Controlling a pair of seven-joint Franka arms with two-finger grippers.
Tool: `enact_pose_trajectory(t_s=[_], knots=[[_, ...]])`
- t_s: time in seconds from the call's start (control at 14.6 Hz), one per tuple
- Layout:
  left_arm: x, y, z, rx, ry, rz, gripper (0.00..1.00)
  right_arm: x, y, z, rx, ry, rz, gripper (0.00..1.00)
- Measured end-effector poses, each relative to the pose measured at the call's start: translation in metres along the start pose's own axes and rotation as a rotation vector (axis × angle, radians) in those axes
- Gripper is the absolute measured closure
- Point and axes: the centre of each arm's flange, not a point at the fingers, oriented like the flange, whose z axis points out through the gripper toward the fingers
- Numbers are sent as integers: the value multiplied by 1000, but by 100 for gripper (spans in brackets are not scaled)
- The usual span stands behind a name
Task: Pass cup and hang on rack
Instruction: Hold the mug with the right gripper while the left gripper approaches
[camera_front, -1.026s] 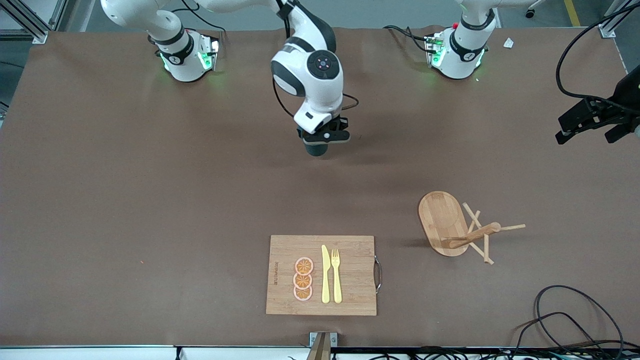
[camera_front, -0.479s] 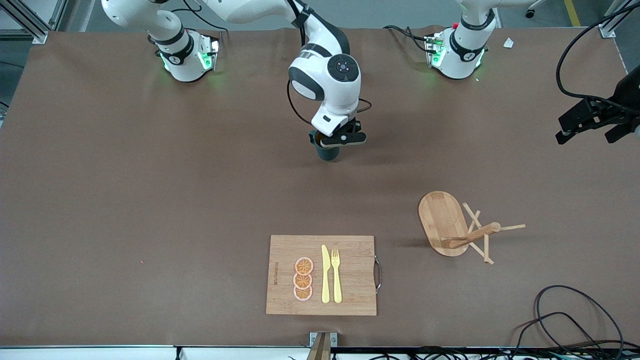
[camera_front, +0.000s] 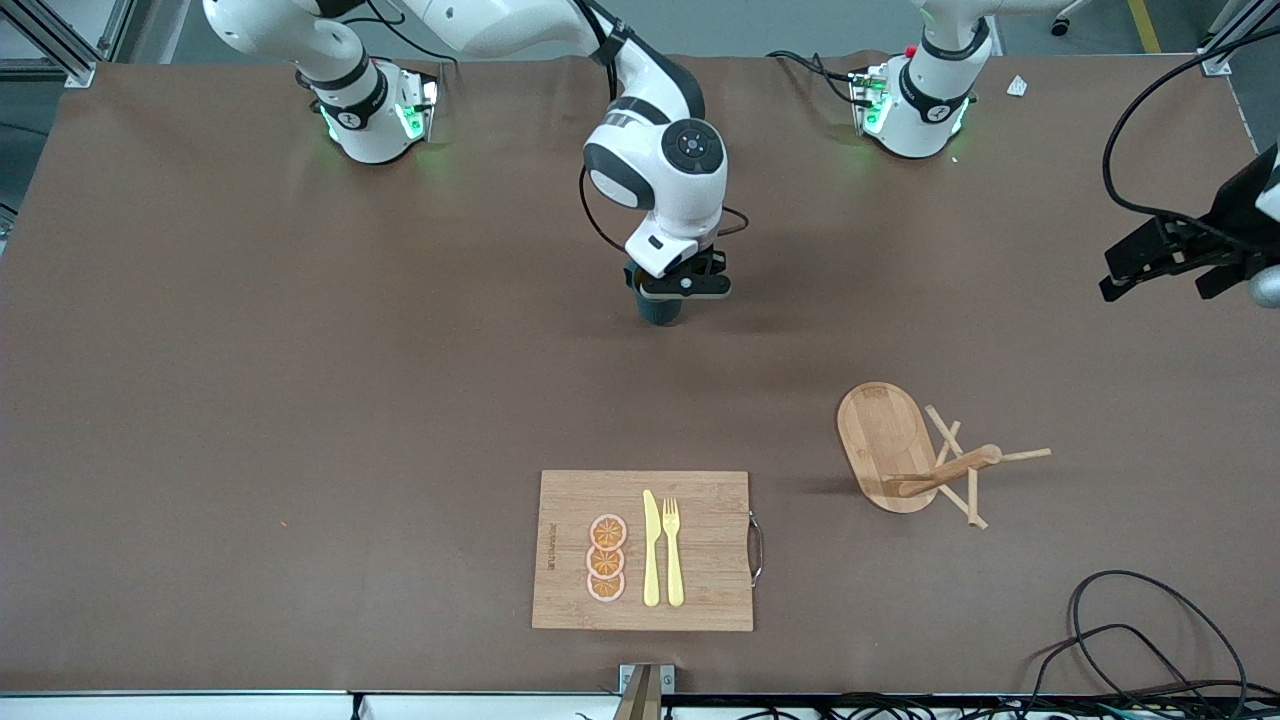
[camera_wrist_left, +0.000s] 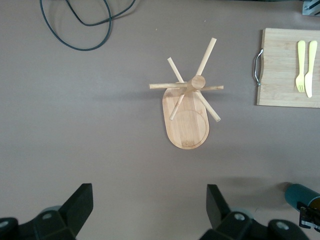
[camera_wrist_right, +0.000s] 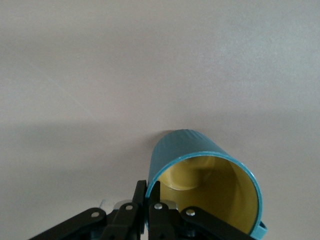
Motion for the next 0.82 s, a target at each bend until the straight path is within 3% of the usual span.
enact_pose_trajectory(t_s=[0.41,0.82], knots=[[14,54,63,68,-98,101,0,3,-5,8,2,-4,143,95],[10,56,66,73,-134,108,0,1,-12,21,-3,-10,234,95]])
